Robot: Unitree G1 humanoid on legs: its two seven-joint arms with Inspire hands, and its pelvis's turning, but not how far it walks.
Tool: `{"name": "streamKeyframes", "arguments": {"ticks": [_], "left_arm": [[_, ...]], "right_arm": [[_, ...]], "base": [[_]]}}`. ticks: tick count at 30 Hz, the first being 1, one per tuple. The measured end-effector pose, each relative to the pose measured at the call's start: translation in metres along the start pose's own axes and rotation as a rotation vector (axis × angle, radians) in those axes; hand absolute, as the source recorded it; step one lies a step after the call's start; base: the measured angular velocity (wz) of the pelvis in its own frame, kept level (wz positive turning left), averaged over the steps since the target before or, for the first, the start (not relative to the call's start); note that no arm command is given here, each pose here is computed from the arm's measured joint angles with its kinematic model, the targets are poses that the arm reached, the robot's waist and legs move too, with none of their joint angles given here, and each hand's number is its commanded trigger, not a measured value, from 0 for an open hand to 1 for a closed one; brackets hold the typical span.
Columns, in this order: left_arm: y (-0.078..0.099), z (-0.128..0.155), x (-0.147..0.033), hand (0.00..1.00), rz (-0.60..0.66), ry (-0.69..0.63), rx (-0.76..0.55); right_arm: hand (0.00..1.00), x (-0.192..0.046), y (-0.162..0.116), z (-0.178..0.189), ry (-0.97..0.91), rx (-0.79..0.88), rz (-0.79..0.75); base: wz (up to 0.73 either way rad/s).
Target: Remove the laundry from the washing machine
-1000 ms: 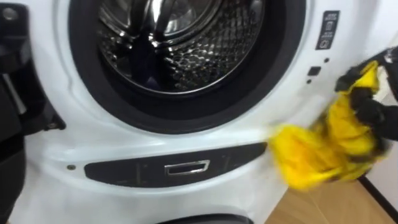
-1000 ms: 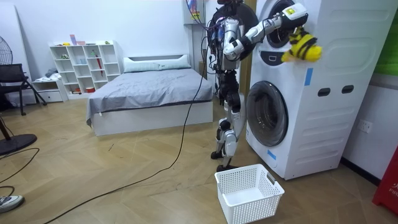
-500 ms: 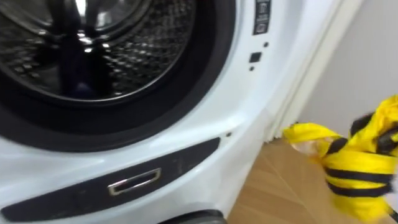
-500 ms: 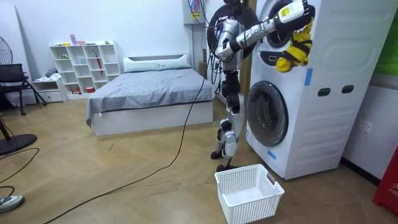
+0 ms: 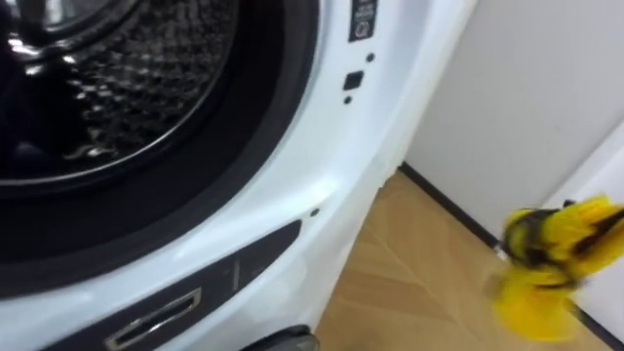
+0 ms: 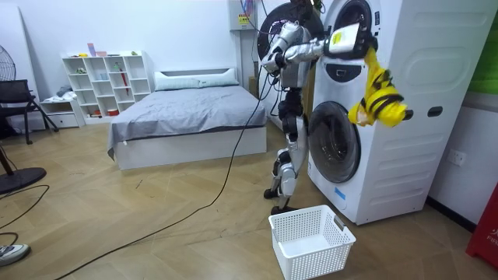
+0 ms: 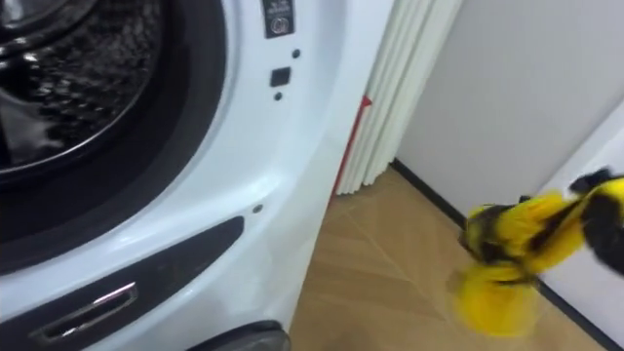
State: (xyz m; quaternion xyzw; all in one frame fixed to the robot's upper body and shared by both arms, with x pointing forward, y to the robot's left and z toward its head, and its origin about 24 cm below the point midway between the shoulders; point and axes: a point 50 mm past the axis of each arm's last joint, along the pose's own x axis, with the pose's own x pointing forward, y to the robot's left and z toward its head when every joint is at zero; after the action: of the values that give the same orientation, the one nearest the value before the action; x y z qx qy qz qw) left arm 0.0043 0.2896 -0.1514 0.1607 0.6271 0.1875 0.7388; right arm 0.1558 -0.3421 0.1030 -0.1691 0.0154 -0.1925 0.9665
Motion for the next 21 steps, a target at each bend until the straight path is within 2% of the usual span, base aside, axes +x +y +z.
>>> {"name": "streamKeyframes", "arguments": {"ticks": [3,7,11,17,21], "left_arm": [[-0.003,0.002,0.0,0.0,-0.025,0.009,0.013],[-0.011,0.009,0.0,0.0,-0.069,-0.009,0.063],[-0.019,0.022,0.0,0.0,-0.108,-0.043,0.106],[-0.03,0.042,0.0,0.0,-0.15,-0.097,0.151],[-0.045,0.064,-0.002,0.0,-0.209,-0.148,0.175]], "right_arm": [[1.0,-0.002,0.004,-0.029,0.125,0.012,0.009],[1.0,-0.004,0.021,-0.046,0.196,0.05,0.086],[1.0,-0.003,0.026,-0.062,0.253,0.076,0.081],[1.0,0.007,0.027,-0.092,0.352,0.131,0.029],[1.0,0.016,0.043,-0.103,0.39,0.144,0.039]], "base": [[-0.19],[-0.17],[-0.04],[-0.01],[-0.07]]}}
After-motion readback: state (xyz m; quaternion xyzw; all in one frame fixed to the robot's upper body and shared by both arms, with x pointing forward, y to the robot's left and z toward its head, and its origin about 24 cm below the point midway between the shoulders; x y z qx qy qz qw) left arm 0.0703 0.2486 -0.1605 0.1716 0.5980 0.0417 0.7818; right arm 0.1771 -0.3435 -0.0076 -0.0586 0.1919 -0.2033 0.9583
